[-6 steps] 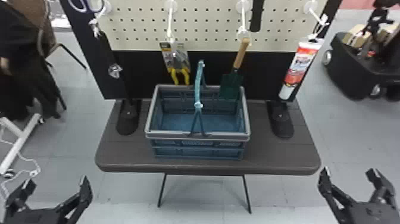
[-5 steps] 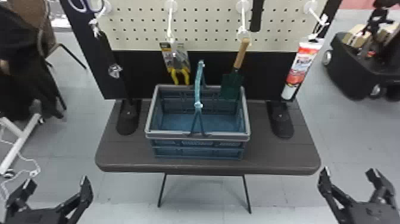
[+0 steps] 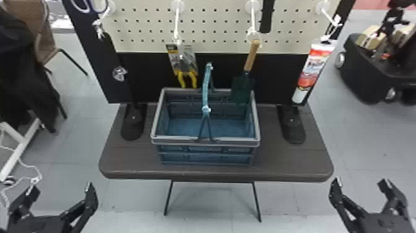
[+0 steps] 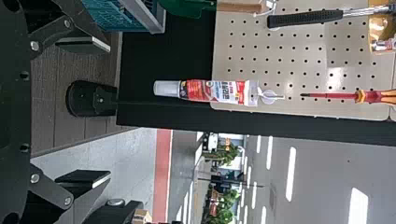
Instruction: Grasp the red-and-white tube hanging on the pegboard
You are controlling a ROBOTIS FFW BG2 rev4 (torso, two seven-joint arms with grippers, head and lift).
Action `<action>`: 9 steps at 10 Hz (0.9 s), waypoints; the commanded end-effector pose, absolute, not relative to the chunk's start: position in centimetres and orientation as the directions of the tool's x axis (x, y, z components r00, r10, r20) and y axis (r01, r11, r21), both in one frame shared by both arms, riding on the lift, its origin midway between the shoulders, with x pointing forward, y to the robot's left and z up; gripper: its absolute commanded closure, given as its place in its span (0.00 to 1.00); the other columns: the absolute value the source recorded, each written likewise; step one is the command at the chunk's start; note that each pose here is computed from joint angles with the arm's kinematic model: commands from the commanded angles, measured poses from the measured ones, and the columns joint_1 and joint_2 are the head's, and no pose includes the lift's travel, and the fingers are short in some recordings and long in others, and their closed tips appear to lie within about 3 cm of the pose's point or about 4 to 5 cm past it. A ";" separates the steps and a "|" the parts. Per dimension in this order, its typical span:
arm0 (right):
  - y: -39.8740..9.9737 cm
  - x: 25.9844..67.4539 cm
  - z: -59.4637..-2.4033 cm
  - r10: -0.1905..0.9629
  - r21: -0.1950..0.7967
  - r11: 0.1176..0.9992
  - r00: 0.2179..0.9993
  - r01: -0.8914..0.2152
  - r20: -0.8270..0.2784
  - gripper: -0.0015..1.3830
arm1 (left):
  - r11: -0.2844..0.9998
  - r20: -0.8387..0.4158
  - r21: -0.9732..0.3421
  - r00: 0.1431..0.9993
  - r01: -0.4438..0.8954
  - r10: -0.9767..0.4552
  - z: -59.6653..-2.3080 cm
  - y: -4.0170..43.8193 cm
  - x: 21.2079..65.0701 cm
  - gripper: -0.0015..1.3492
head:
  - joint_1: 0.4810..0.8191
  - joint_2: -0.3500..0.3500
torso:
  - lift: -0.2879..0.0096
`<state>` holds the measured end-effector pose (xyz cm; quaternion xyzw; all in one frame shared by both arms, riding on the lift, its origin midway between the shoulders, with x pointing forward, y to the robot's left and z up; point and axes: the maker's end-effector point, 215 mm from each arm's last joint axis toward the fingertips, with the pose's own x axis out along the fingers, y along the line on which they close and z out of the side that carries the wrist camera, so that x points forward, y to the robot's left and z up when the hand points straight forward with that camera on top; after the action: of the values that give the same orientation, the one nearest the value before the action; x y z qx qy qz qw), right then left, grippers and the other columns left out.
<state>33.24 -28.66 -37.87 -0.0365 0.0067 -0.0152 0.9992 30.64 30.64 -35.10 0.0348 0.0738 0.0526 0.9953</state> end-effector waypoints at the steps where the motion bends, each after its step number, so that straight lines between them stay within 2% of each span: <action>1: -28.7 33.6 -37.8 -0.031 -0.071 0.997 0.999 0.030 -0.009 0.24 | 0.993 -0.147 0.074 0.984 -0.093 0.103 -35.2 30.3 30.8 0.15 | 1.00 0.51 | 0.63; 5: -28.0 37.5 -37.8 0.060 -0.093 0.994 0.998 -0.060 0.006 0.24 | 0.994 -0.144 0.069 0.985 -0.084 0.094 -35.1 30.1 31.0 0.15 | 1.00 0.51 | 0.63; 9: -30.2 42.8 -37.3 0.092 -0.148 0.985 0.995 -0.087 0.031 0.24 | 0.994 -0.146 0.068 0.985 -0.085 0.094 -35.2 30.2 30.9 0.15 | 1.00 0.51 | 0.63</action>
<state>41.81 -29.47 -37.53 -0.0707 -0.0148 0.0511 0.9961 30.88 30.19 -35.17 0.0309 0.0747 0.0455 0.9957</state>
